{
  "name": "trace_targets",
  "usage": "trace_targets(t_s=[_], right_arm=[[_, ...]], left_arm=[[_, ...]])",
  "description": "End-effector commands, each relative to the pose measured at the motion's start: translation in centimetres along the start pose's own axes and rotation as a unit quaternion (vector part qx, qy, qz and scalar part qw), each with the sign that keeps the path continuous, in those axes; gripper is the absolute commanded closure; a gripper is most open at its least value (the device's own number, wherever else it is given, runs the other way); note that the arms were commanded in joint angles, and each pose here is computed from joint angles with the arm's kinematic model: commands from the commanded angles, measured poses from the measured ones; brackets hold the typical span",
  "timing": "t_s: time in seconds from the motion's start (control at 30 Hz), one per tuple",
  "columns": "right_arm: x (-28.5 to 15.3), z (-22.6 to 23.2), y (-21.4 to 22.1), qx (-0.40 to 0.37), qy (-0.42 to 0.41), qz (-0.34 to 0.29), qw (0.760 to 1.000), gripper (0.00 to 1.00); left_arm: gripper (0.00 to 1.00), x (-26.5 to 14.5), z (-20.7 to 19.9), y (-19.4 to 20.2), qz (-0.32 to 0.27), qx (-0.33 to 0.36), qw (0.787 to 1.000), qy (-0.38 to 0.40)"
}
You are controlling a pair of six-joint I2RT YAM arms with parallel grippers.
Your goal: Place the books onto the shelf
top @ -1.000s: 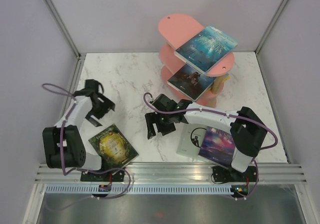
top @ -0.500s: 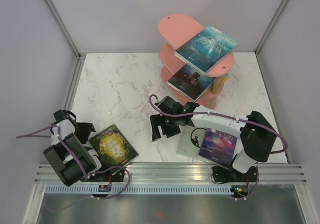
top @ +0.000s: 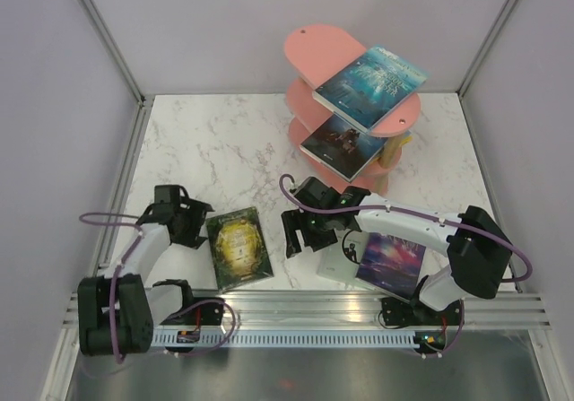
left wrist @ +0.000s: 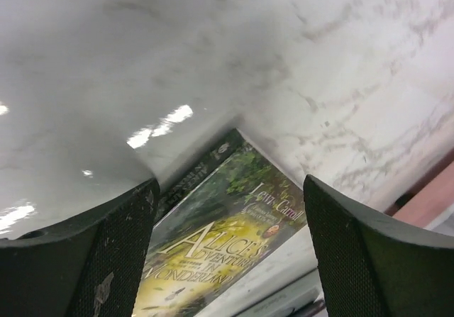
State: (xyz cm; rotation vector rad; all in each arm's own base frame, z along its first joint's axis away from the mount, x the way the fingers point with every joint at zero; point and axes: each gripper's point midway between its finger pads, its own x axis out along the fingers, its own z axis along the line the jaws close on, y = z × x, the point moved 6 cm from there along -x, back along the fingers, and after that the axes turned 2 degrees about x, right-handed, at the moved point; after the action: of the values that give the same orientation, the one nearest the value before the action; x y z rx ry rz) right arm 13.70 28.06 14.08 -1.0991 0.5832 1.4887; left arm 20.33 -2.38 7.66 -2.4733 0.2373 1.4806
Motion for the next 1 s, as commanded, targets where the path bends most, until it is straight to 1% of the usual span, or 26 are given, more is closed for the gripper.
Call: trace_targets(t_s=[0.0, 0.03, 0.07, 0.13, 0.17, 0.2, 0.23, 0.27, 0.4, 0.47, 0.53, 0.57, 0.6, 0.63, 0.7, 0.73, 0.77, 0.8, 0.83, 0.9, 0.97], right_arm=[[-0.3, -0.3, 0.0, -0.01, 0.003, -0.003, 1.0, 0.16], [-0.2, -0.3, -0.1, -0.01, 0.005, -0.004, 1.0, 0.16], [-0.2, -0.3, -0.2, -0.008, 0.004, -0.004, 1.0, 0.16], [0.0, -0.2, -0.4, -0.007, 0.006, -0.004, 1.0, 0.16], [0.1, -0.2, -0.5, -0.006, 0.007, -0.006, 1.0, 0.16], [0.3, -0.1, -0.6, -0.003, 0.006, -0.008, 1.0, 0.16], [0.4, -0.2, -0.7, 0.001, 0.007, -0.011, 1.0, 0.16], [0.5, -0.1, -0.7, 0.005, 0.006, -0.012, 1.0, 0.16], [1.4, 0.2, -0.9, 0.042, -0.013, -0.031, 0.999, 0.19], [2.1, 0.0, -0.8, 0.058, -0.022, -0.039, 0.997, 0.22], [2.8, -0.4, -0.4, 0.085, -0.023, -0.043, 0.995, 0.25], [3.0, -0.2, -0.9, 0.092, -0.033, -0.06, 0.993, 0.28], [3.3, -0.2, -0.9, 0.101, -0.035, -0.065, 0.992, 0.29], [3.8, -0.5, -0.6, 0.121, -0.033, -0.065, 0.99, 0.3], [4.6, -0.6, -1.0, 0.142, -0.039, -0.083, 0.986, 0.33], [5.2, -1.1, -0.6, 0.167, -0.036, -0.081, 0.982, 0.35], [5.5, -0.9, -0.9, 0.175, -0.045, -0.093, 0.979, 0.36], [6.0, -1.2, -0.9, 0.184, -0.043, -0.096, 0.977, 0.37], [6.6, -1.8, -0.3, 0.195, -0.038, -0.094, 0.976, 0.38], [7.6, -2.2, -0.4, 0.218, -0.04, -0.1, 0.97, 0.41], [9.1, -2.8, -0.1, 0.237, -0.034, -0.098, 0.966, 0.44]], left_arm=[[0.13, 2.2, -0.8, 2.8, 0.044, 0.053, 0.997, -0.026], [0.12, 2.5, -1.2, 3.8, 0.063, 0.099, 0.992, -0.038], [0.12, 2.0, -3.1, 3.7, 0.063, 0.117, 0.991, -0.017], [0.11, 1.6, -3.6, 3.9, 0.077, 0.157, 0.985, -0.013], [0.11, 0.9, -4.2, 3.6, 0.069, 0.169, 0.983, -0.007], [0.1, 0.5, -4.1, 3.3, 0.062, 0.18, 0.982, -0.013], [0.1, 0.0, -3.1, 2.8, 0.054, 0.209, 0.976, -0.038], [0.08, -0.6, -3.3, 2.5, 0.046, 0.225, 0.973, -0.031], [0.06, -1.2, -1.9, 2.6, 0.065, 0.303, 0.95, -0.023], [0.05, -1.1, -1.3, 3.1, 0.084, 0.313, 0.946, -0.017], [0.05, -1.1, -1.1, 3.7, 0.104, 0.318, 0.943, 0.006], [0.05, -0.7, -0.6, 4.1, 0.111, 0.318, 0.942, 0.014], [0.05, -0.9, -0.6, 4.5, 0.123, 0.317, 0.94, 0.031], [0.05, -0.6, 0.3, 4.9, 0.133, 0.314, 0.94, 0.029], [0.05, -0.6, 0.1, 5.5, 0.147, 0.305, 0.939, 0.057], [0.05, -0.6, 0.4, 5.7, 0.152, 0.301, 0.94, 0.058], [0.05, -0.3, 1.1, 6.1, 0.161, 0.295, 0.94, 0.057], [0.05, -0.1, 1.0, 6.3, 0.163, 0.296, 0.938, 0.075], [0.05, 0.1, 1.7, 6.6, 0.174, 0.294, 0.937, 0.074], [0.05, 0.4, 1.7, 7.0, 0.182, 0.297, 0.933, 0.092], [0.05, 0.9, 2.5, 7.5, 0.197, 0.297, 0.931, 0.083]])
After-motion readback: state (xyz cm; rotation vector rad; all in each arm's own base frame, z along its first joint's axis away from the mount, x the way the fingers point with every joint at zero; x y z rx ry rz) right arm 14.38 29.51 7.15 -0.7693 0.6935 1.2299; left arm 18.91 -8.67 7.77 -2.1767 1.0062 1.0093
